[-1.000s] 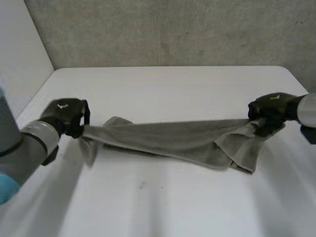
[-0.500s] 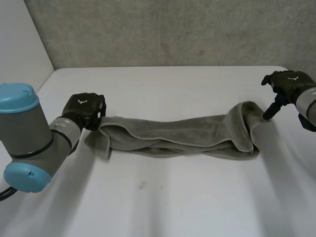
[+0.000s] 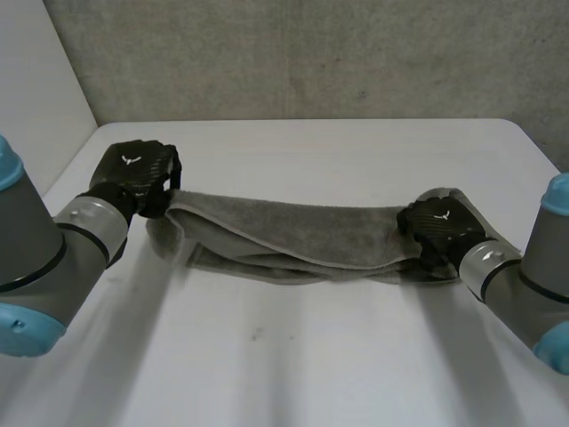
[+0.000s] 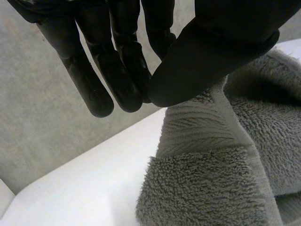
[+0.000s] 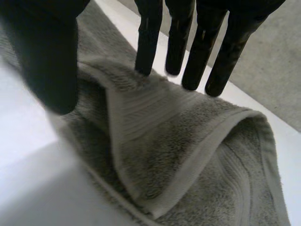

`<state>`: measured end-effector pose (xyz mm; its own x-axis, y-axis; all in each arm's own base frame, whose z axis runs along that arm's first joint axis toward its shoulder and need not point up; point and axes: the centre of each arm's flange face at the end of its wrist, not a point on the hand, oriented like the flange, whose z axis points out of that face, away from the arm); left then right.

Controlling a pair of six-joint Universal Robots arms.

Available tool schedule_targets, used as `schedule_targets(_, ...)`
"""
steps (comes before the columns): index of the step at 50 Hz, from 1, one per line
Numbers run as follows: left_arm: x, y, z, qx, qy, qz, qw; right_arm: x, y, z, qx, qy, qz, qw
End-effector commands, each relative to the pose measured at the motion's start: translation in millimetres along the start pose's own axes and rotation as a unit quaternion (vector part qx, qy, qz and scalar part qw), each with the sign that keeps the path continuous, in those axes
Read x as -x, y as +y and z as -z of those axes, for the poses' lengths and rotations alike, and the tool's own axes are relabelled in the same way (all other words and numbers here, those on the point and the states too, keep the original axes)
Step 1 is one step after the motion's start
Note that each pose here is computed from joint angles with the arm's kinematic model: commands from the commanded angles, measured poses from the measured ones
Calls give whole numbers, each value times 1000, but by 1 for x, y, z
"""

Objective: Fold the towel.

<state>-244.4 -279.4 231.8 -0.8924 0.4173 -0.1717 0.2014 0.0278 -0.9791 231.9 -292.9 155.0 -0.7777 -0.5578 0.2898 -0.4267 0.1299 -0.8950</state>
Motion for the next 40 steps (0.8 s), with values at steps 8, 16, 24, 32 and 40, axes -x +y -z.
schedule_targets(8, -1, -10, 10, -11, 1, -2, 1000, -17, -13, -18, -72, 44, 17, 996)
schedule_targets(16, 6, -55, 23, -81, -10, -7, 997, -43, -102, 27, -173, 90, 47, 980)
schedule_targets(24, 20, -117, 57, -114, -24, -12, 993, -79, -186, 100, -187, 120, 62, 973)
schedule_targets(32, 19, -92, 56, 18, 0, -25, 1000, -77, -165, 95, -49, 70, 126, 988)
schedule_targets(40, 3, 9, 16, 177, 44, -79, 980, -33, -95, 47, 74, -41, 129, 988)
